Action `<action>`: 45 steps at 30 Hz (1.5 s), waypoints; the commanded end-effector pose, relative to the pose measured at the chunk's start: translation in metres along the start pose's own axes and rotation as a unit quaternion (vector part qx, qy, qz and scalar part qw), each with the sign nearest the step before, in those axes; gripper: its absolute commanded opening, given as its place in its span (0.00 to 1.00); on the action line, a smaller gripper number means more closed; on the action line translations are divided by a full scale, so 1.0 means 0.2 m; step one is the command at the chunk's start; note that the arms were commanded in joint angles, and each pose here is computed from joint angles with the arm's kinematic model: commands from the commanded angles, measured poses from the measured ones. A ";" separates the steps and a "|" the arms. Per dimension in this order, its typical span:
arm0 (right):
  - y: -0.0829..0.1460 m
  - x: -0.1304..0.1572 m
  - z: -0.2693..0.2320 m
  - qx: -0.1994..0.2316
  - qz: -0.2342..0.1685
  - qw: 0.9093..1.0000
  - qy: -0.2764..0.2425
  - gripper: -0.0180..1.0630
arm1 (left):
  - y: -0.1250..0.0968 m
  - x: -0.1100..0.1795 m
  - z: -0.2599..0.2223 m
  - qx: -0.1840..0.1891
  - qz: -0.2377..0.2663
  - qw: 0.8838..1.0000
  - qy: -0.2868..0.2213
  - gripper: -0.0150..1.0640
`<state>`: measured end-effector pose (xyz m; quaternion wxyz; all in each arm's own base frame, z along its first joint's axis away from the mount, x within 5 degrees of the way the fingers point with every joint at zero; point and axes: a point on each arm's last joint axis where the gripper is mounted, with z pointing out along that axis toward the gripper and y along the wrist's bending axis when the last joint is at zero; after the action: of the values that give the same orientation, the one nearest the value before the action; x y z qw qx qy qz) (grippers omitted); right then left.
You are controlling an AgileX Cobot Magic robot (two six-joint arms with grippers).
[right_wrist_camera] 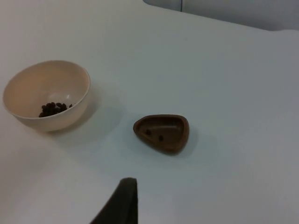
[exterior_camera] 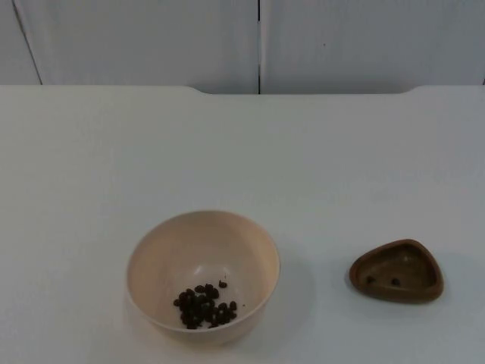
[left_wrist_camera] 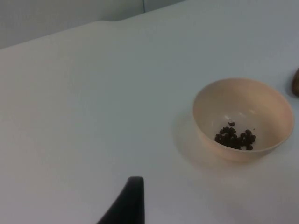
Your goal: Pick up the bowl with the left hand and pour the coffee beans from the cup into the bowl with the right hand.
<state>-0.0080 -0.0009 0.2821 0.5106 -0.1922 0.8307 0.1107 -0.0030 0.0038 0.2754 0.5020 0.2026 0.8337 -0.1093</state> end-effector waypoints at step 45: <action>0.01 0.00 0.01 0.165 0.086 0.983 0.003 0.99 | 0.00 0.01 0.00 -0.076 -0.041 0.996 0.003 0.99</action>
<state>-0.0078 0.0020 0.2821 0.5220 -0.0382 0.8520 0.0162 -0.0035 0.0034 0.2754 0.5083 0.1451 0.8456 -0.0747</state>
